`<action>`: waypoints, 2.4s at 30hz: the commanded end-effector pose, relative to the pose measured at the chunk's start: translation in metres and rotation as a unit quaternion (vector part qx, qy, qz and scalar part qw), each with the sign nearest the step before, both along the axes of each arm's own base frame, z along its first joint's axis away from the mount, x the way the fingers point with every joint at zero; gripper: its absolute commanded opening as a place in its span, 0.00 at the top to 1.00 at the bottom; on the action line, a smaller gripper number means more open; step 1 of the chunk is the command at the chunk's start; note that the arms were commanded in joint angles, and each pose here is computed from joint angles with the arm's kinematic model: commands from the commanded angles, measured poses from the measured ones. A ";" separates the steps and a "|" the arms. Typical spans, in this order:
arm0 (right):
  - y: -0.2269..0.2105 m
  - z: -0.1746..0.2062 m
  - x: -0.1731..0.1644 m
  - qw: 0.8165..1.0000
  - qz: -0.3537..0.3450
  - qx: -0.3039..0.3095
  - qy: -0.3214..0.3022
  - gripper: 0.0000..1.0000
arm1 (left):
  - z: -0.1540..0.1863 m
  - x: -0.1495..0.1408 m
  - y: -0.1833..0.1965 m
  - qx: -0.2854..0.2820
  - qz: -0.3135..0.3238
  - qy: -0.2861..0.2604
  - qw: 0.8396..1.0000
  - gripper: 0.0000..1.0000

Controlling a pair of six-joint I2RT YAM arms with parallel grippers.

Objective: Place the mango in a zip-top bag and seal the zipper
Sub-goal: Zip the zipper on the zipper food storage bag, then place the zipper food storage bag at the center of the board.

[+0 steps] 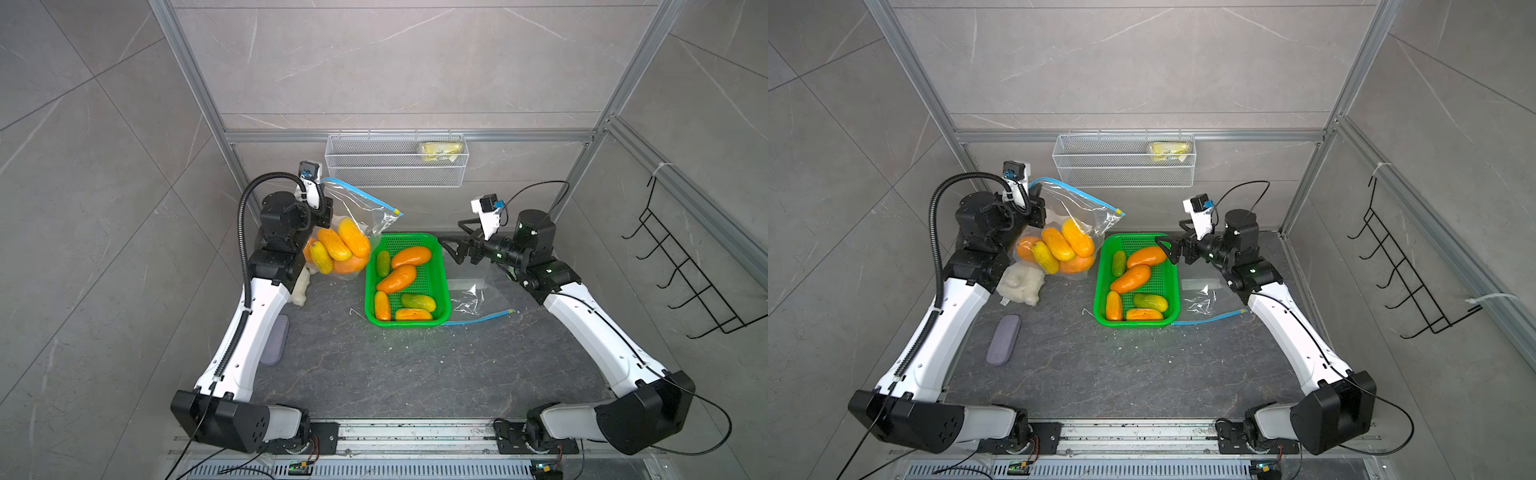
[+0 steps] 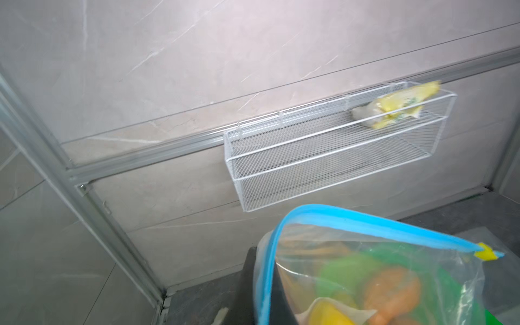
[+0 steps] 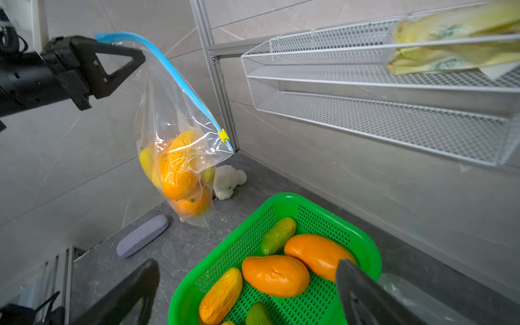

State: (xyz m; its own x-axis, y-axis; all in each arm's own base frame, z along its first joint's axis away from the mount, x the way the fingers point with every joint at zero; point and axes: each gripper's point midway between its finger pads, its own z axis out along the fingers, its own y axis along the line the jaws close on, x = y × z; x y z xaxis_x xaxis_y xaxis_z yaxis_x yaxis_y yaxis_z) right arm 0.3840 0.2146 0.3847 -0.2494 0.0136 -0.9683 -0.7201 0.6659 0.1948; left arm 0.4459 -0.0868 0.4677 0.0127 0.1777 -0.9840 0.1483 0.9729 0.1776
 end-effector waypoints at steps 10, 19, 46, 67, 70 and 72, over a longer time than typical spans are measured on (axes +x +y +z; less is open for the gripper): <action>-0.049 -0.091 -0.002 0.970 -0.173 -0.028 0.168 0.00 | -0.034 0.084 0.031 -0.095 0.146 0.033 0.984 1.00; -0.074 -0.151 -0.018 0.944 -0.226 -0.076 0.226 0.00 | -0.023 0.090 0.026 -0.099 0.143 0.030 0.984 1.00; -0.082 -0.272 -0.066 0.868 -0.283 0.093 0.397 0.15 | -0.068 0.066 0.021 -0.183 0.117 0.032 0.976 1.00; -0.125 -0.336 -0.029 0.817 -0.375 0.139 0.415 0.39 | -0.172 0.003 0.024 -0.247 0.125 0.219 0.936 0.00; -0.126 -0.337 -0.026 0.815 -0.377 0.143 0.415 0.45 | -0.171 -0.014 0.015 -0.251 0.090 0.229 0.936 0.00; -0.128 -0.339 -0.026 0.814 -0.381 0.144 0.415 0.49 | -0.172 -0.026 0.006 -0.256 0.059 0.233 0.936 0.00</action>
State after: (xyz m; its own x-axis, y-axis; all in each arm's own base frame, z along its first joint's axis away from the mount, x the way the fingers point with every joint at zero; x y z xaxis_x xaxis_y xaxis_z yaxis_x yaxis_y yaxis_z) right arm 0.3525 0.0893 0.0452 -0.6519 0.6505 -0.3897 0.3386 0.7096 0.6179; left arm 0.4368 -0.0683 0.2890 -0.4082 -0.3422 -0.8463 -0.1036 0.9385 -0.3295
